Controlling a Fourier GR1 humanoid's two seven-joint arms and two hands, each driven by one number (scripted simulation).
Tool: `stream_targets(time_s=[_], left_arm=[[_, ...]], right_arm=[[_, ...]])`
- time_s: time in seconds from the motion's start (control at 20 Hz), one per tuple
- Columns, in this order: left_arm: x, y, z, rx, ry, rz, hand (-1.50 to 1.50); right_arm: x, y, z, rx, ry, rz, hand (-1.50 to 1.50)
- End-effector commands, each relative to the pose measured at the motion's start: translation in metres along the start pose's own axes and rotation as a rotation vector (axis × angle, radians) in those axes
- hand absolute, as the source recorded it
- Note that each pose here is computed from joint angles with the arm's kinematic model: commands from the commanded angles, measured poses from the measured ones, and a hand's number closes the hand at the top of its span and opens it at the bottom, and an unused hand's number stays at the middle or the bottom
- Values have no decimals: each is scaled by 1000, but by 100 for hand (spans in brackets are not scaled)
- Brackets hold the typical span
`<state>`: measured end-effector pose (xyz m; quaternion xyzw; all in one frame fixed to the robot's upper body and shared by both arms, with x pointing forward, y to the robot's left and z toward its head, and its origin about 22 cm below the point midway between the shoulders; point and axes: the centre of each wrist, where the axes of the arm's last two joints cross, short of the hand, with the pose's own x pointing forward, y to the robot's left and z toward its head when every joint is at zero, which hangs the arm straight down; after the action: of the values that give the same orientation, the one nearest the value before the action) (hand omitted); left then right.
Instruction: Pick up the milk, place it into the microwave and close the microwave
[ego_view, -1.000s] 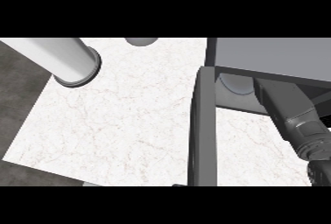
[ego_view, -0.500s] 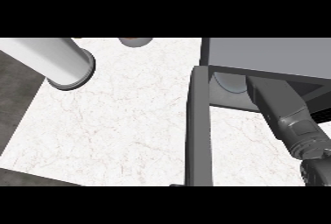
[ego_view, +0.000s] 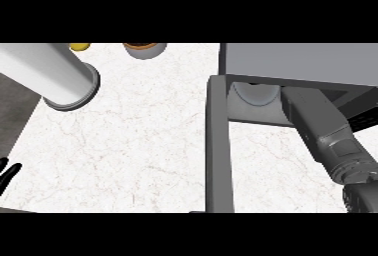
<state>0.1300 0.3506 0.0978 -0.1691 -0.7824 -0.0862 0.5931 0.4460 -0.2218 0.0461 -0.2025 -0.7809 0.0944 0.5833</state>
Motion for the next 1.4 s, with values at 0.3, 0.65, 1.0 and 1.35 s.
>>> stream_targets(time_s=[0.3,0.65,1.0,1.35], left_arm=[[-29,-25,-6,-221,80,62,-150],[-52,-25,-25,-261,114,27,-150],[-75,-55,-51,-285,167,5,-150],[-100,-55,-75,-287,170,-31,150]], right_arm=[[-15,6,15,175,-16,-334,-150],[-57,49,82,236,29,-555,-150],[-93,46,132,287,67,-588,-150],[-136,15,203,289,150,-507,-150]])
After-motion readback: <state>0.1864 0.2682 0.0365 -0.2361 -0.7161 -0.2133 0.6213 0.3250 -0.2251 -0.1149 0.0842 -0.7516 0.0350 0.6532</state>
